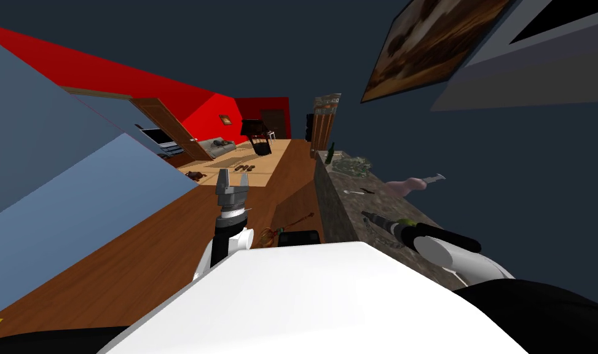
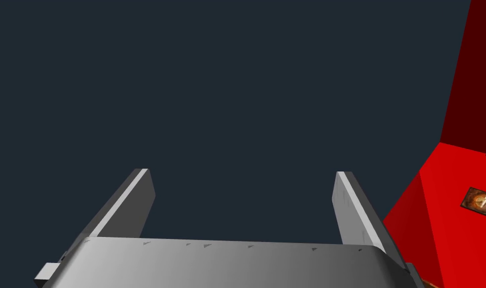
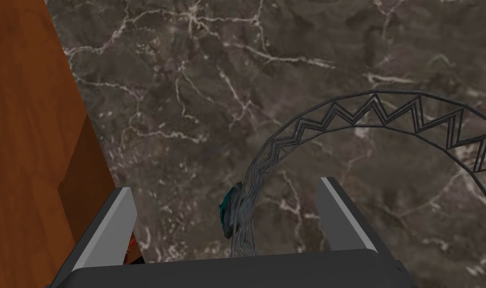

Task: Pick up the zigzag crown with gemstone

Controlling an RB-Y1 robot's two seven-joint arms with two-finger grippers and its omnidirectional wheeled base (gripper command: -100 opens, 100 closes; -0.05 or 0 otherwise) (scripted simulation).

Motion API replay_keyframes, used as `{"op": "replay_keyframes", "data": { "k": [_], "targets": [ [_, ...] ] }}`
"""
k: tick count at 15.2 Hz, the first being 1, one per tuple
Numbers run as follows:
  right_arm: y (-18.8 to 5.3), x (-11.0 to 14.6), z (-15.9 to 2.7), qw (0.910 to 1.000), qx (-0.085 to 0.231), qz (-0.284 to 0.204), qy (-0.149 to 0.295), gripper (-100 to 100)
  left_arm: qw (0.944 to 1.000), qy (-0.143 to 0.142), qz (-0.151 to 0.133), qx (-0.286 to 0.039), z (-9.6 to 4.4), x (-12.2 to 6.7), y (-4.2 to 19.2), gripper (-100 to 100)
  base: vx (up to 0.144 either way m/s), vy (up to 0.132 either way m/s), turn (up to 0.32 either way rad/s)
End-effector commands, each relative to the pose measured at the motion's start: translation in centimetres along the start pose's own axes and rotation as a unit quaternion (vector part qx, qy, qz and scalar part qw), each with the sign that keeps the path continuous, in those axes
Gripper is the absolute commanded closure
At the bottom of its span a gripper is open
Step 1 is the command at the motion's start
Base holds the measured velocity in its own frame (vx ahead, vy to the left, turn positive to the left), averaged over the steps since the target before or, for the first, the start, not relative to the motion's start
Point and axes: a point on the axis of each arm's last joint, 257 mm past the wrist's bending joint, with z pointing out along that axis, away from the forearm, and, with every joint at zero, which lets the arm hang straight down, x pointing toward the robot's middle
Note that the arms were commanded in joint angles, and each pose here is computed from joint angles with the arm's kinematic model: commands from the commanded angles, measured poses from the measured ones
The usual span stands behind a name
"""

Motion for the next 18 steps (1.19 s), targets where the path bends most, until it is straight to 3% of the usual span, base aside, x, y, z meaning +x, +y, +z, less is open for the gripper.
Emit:
{"op": "replay_keyframes", "data": {
  "k": [1,11,15,18],
  "targets": [
    [0.2,-0.5,-0.1,0.9998,-0.002,0.016,-0.010,-100,1.0000,0.000,0.000,0.000,0.0,0.0,0.0,0,0.007,-0.015,0.032],
    [1.9,-4.1,-1.5,0.9863,-0.024,0.138,-0.088,-100,1.0000,0.000,0.000,0.000,0.0,0.0,0.0,0,0.009,-0.014,0.063],
    [2.1,-4.3,-1.7,0.9849,-0.025,0.145,-0.092,-100,1.0000,0.000,0.000,0.000,0.0,0.0,0.0,0,0.005,-0.010,0.035],
    [2.8,-5.2,-0.4,0.9842,-0.026,0.148,-0.093,-100,1.0000,0.000,0.000,0.000,0.0,0.0,0.0,0,0.028,0.000,0.009]
  ]
}}
